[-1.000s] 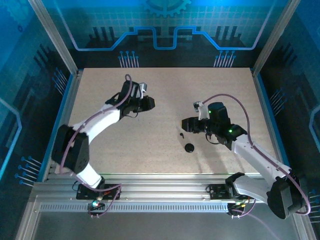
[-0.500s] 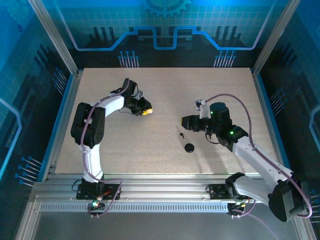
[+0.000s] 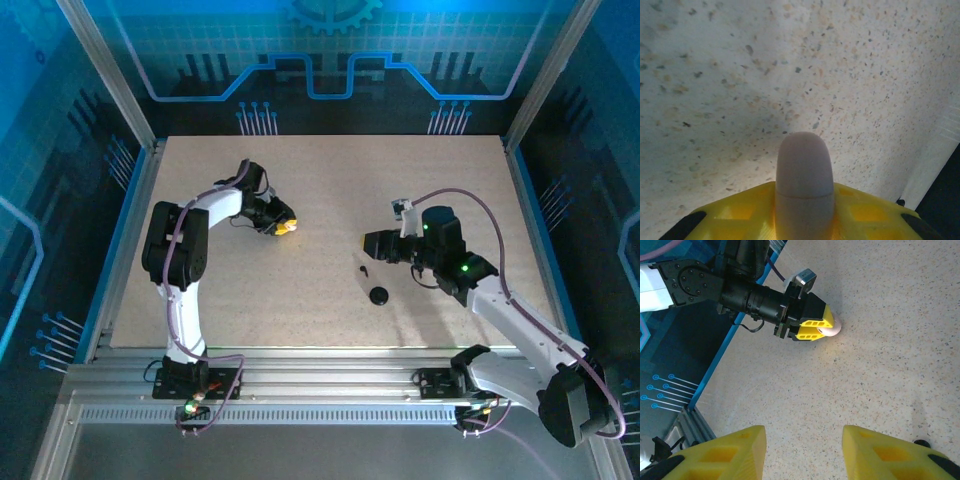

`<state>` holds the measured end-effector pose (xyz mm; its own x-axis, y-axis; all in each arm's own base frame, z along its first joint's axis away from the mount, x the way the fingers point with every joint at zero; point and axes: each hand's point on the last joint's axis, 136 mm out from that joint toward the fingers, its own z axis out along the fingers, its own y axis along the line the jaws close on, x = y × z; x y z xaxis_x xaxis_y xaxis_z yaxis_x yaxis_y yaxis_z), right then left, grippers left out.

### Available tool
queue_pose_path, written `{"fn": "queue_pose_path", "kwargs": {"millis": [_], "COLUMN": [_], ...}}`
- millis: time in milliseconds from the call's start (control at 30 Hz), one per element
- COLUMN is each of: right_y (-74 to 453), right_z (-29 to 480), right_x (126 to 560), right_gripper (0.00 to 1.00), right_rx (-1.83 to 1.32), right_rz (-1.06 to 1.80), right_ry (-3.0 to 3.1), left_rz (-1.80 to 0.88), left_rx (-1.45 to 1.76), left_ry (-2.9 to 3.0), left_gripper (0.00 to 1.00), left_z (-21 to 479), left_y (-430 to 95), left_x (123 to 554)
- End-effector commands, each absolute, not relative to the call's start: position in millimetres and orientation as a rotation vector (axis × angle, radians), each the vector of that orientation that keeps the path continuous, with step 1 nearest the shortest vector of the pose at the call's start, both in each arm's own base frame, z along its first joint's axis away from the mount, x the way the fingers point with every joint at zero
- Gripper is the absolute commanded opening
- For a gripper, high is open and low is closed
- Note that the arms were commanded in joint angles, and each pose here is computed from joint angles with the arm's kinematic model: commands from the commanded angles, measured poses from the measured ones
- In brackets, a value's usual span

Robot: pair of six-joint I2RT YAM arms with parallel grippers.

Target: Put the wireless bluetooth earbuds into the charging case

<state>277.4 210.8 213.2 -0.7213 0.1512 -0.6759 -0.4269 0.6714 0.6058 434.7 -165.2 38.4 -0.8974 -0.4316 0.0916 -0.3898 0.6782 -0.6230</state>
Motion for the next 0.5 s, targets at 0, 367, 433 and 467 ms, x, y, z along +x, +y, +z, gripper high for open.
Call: {"fn": "queue_pose_path", "kwargs": {"millis": [0,367,433,467], "right_y": [210.6,206.1,204.2,203.3], "right_z": [214.1,211.8,210.1,209.8], "right_x": [275.4,272.4,271.9,271.6], "right_gripper": [0.45,0.46,0.46,0.46], "right_rx": [-0.221,-0.219,-0.213,-0.211], "right_rz": [1.012,0.981,0.968,0.961], "right_ry": [2.131,2.153,2.169,2.175], "left_rz": [-1.012,-0.879,-0.859,-0.846], "left_rx": [-0.754,-0.713,-0.704,-0.705], "left_ry": [2.878,2.913,2.919,2.921], "left_gripper": [0.3,0.41,0.42,0.43], "left_z": [31.5,36.9,39.4,40.6], "left_y": [-160.5,-143.2,-140.6,-138.5], "left_x": [428.6,424.2,422.7,421.5]}}
